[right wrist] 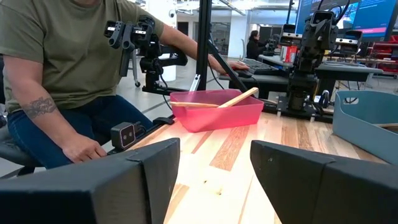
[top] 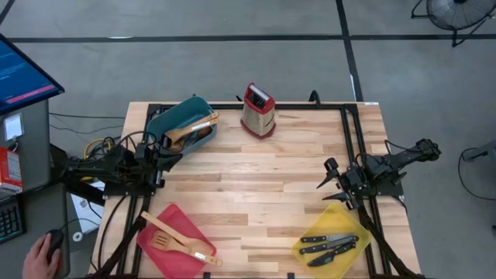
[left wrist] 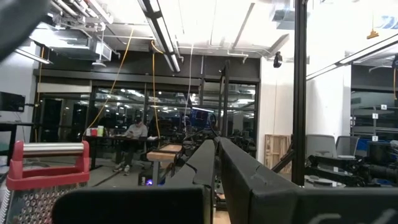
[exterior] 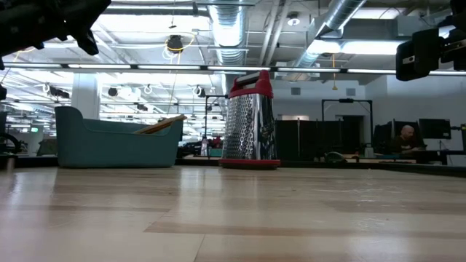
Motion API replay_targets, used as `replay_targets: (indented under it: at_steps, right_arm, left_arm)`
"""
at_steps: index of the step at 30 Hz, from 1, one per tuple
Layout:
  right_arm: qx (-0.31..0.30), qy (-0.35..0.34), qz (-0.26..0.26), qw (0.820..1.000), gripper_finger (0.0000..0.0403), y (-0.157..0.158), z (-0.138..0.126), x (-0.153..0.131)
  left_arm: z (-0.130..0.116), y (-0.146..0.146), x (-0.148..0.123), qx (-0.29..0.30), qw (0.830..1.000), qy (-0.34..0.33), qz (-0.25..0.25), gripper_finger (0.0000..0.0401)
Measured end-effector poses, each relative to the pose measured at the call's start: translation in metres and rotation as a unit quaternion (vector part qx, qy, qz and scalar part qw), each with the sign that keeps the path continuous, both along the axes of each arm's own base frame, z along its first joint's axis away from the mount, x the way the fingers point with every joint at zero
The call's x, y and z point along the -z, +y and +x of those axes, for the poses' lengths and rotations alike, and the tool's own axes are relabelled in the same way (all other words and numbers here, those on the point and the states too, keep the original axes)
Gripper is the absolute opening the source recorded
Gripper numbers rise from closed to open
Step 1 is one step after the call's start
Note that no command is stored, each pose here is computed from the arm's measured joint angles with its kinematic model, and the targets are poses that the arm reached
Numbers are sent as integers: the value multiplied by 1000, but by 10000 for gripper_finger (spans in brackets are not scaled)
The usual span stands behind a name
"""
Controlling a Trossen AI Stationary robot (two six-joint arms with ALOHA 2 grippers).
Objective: Pick & Place Kitchen Items
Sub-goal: Return to Home Position
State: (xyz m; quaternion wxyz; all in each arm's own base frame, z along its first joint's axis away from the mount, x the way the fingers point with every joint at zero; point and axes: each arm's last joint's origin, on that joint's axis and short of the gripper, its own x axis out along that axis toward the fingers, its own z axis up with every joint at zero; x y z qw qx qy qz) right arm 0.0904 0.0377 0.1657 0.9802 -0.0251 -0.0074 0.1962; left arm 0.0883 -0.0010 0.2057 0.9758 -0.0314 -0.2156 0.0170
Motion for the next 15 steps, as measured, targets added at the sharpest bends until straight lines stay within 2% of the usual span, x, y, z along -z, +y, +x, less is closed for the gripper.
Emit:
replay_targets:
  at_steps: [15]
  right_arm:
    - [0,0,0,1000,208,0,0,0]
  left_arm:
    - [0,0,0,0,1000,0,0,8]
